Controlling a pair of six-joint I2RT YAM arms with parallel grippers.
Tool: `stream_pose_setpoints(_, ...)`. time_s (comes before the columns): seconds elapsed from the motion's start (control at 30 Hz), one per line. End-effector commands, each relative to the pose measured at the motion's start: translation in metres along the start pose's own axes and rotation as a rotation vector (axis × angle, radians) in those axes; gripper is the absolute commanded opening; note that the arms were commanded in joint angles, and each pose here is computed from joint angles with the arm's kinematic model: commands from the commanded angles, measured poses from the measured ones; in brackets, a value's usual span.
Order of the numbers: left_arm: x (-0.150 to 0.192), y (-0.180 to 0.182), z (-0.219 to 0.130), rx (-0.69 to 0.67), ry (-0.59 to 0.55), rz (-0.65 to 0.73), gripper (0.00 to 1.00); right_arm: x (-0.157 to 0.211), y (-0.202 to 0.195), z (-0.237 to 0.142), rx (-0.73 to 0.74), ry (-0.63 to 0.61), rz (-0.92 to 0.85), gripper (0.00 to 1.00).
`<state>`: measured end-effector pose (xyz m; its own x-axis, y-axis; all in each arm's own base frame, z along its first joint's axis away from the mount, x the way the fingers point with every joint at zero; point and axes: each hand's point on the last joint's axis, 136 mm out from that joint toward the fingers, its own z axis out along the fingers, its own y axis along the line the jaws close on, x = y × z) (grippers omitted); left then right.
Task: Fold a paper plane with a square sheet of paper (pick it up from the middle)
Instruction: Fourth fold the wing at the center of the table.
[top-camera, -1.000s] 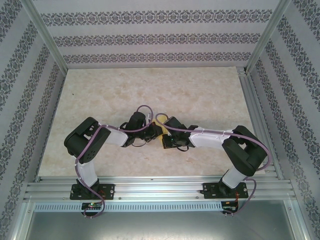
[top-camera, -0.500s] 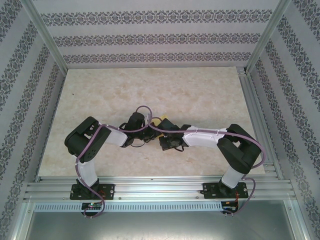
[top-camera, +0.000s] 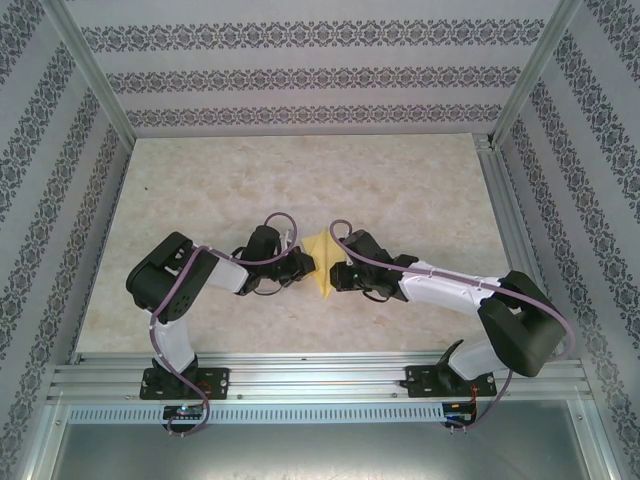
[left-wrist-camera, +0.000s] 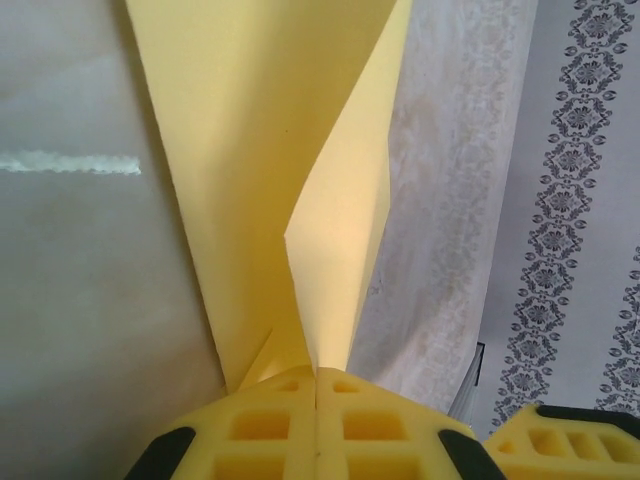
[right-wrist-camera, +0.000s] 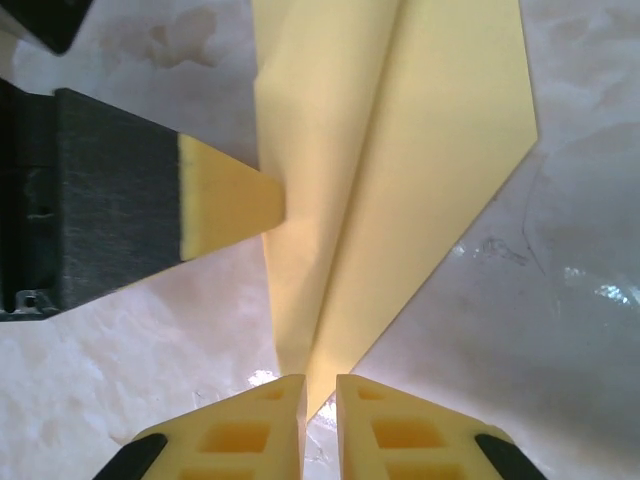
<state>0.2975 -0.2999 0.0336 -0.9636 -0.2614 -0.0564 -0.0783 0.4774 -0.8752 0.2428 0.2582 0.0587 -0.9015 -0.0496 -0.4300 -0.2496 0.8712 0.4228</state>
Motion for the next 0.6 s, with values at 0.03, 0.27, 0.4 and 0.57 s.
stream_pose_setpoints(0.03,-0.004,0.001,-0.005,0.036,0.006,0.066,0.07,-0.004,0.018,0.006,-0.1,-0.005,0.06,0.15)
stream_pose_setpoints(0.27,-0.004,0.01,-0.001,0.008,0.026,0.083,0.06,-0.005,0.025,0.014,-0.136,0.005,0.106,0.14)
stream_pose_setpoints(0.4,-0.004,0.011,0.004,0.02,0.045,0.081,0.07,-0.003,0.033,0.022,-0.193,0.023,0.152,0.1)
stream_pose_setpoints(0.57,-0.001,0.022,0.007,0.003,0.051,0.059,0.07,0.004,0.034,0.033,-0.212,0.059,0.187,0.07)
